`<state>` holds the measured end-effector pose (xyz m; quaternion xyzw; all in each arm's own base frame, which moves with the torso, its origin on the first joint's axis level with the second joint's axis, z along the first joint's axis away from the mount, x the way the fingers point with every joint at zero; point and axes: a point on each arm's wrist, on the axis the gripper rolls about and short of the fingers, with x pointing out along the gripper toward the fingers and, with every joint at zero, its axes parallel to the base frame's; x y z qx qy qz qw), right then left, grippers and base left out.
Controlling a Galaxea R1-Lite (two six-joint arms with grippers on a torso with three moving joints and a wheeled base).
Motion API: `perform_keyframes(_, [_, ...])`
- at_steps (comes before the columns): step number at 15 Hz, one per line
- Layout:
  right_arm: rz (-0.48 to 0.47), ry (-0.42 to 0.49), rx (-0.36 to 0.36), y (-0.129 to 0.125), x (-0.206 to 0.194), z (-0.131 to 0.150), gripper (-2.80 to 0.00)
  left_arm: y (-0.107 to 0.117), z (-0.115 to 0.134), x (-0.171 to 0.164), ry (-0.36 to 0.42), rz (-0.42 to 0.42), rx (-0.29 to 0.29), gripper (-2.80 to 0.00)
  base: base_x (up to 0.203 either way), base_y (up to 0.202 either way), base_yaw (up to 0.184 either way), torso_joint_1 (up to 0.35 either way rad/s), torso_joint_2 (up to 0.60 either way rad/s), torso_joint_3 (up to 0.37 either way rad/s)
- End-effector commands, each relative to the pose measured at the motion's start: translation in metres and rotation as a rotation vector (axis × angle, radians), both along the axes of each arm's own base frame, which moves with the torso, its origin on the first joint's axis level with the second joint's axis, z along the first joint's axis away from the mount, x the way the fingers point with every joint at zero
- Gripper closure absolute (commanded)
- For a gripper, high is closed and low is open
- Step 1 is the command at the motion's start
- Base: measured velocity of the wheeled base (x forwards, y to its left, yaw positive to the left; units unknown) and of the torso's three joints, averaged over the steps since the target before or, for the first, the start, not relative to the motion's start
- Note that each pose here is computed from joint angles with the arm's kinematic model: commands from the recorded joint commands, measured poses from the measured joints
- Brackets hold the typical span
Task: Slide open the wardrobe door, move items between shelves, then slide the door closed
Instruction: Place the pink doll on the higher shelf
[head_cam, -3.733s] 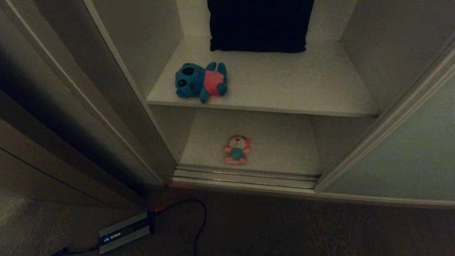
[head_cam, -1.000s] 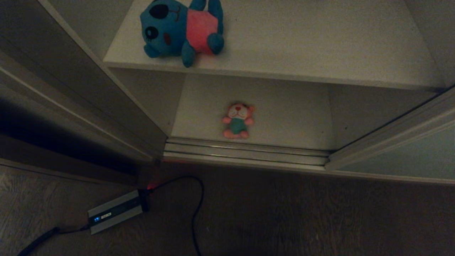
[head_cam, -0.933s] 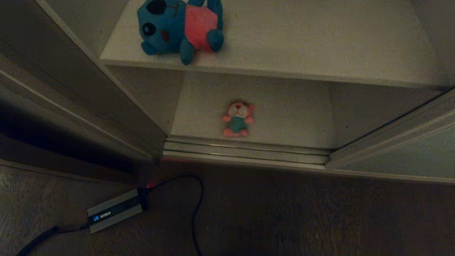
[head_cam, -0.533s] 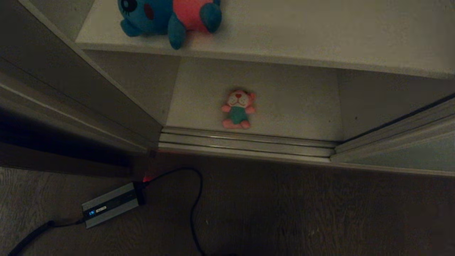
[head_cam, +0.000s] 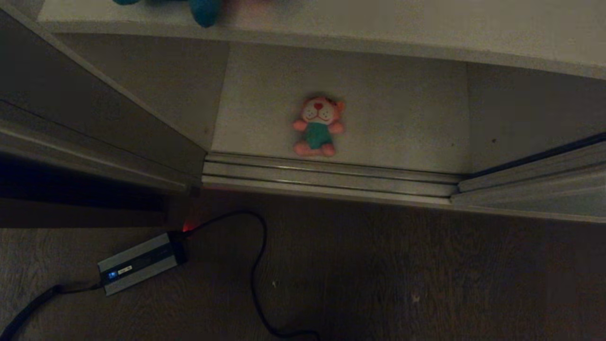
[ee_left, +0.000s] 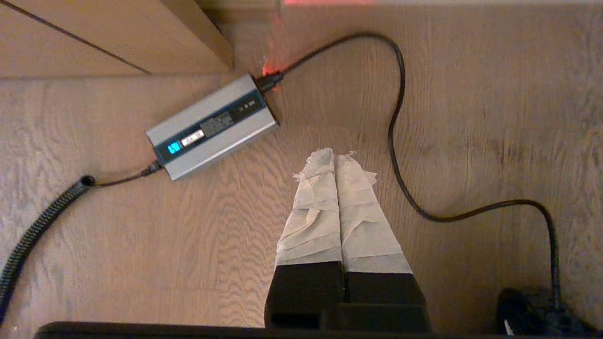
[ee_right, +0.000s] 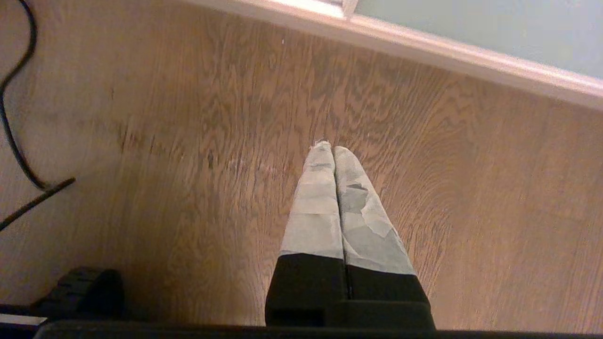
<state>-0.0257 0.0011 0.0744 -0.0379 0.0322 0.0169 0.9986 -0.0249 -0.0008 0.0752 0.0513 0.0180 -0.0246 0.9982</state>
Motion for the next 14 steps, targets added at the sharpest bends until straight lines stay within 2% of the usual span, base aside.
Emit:
perform_keyframes(1, [0.001,0.0,-0.001,0.0,0.0,-0.0003,0.0,0.0,0.0002,0.0002,0.001,0.0,0.001,0.0,0.0,0.0,0.0,-0.001,0.0,-0.203])
perform_keyframes(14, [0.001,-0.001,-0.001,0.0,-0.0001,-0.0002,0.0,0.0,-0.0001,0.0003,0.001,0.0,0.002,0.0,0.0,0.0,0.0,0.003,0.0,-0.201])
